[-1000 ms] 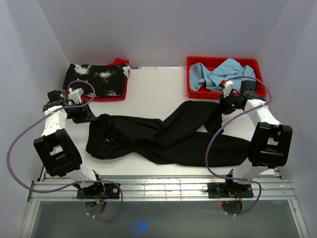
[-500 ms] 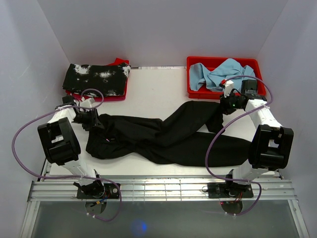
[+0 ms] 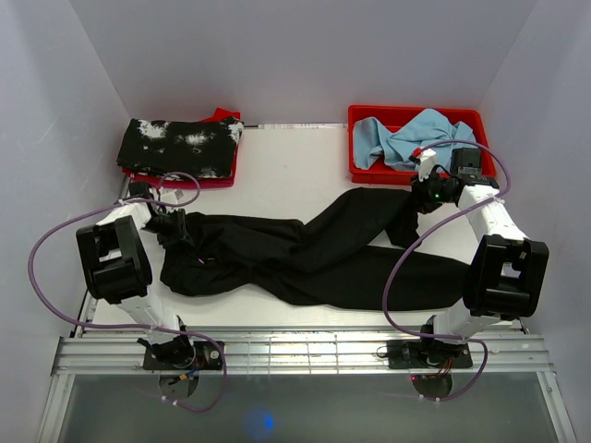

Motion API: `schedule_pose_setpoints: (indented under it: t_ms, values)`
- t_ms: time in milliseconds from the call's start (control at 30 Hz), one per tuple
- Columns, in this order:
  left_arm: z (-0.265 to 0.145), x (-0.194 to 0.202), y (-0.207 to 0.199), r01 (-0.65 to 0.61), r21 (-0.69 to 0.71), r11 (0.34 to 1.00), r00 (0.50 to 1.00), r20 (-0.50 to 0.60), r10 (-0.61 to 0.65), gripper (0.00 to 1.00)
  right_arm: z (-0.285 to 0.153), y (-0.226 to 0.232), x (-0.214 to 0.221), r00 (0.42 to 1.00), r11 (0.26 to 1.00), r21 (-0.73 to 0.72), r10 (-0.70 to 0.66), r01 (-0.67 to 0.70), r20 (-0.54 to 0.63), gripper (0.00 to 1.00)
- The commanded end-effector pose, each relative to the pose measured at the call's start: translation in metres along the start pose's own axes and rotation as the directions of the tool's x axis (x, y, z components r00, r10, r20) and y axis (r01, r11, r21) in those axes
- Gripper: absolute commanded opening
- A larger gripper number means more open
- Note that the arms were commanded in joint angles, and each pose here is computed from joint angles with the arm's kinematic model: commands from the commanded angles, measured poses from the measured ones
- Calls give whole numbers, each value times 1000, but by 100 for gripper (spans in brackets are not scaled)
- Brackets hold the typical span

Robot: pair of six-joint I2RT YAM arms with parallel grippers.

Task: Fold and stack the trousers
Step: Flatten the trousers out

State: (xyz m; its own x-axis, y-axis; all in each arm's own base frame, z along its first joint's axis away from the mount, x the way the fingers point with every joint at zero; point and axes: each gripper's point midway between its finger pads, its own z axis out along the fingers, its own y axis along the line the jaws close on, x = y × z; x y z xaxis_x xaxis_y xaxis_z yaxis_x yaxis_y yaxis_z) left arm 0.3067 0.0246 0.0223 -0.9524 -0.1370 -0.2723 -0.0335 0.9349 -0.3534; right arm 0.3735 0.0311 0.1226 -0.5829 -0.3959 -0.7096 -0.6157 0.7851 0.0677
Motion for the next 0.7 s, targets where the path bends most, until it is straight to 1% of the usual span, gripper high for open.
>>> schedule_pose_setpoints:
  t_ms: [0, 33, 67, 133, 200, 233, 267, 300, 433, 533, 667]
  values:
    - [9, 8, 9, -16, -72, 997, 1000, -10, 15, 39, -14, -5, -23, 998, 999, 35, -39, 37, 55, 8]
    - [8, 5, 5, -13, -55, 998, 1000, 1, 13, 33, -14, -6, -23, 998, 998, 40, -42, 40, 54, 8]
    - [5, -1, -3, -16, -17, 1000, 1000, 17, 17, 23, -15, -7, -23, 998, 998, 46, -45, 43, 51, 8]
    - [-6, -9, -12, -27, 15, 1000, 998, 51, 26, 14, -18, -8, -24, 997, 997, 59, -62, 59, 52, 8]
    - [-24, -25, -24, -53, 32, 998, 993, 106, 49, 2, -20, -8, -23, 996, 995, 70, -75, 72, 48, 8]
    - [-31, -30, -26, -56, 32, 998, 991, 125, 51, 0, -21, -9, -23, 995, 994, 76, -86, 82, 47, 8]
    - [-42, -41, -30, -70, 23, 997, 985, 158, 65, 0, -25, -9, -24, 994, 992, 90, -97, 92, 46, 8]
    - [-49, -42, -32, -69, 16, 997, 984, 164, 65, 0, -25, -9, -22, 994, 991, 95, -103, 98, 42, 8]
    - [-84, -59, -33, -82, -48, 995, 963, 253, 91, 0, -32, -15, -17, 992, 983, 139, -121, 117, 22, 8]
    - [-95, -61, -23, -76, -113, 991, 958, 267, 104, 0, -42, -23, -15, 991, 975, 182, -136, 131, 13, 8]
    - [-94, -56, 6, -42, -209, 977, 965, 245, 94, 0, -61, -38, -17, 984, 948, 268, -177, 171, -5, 8]
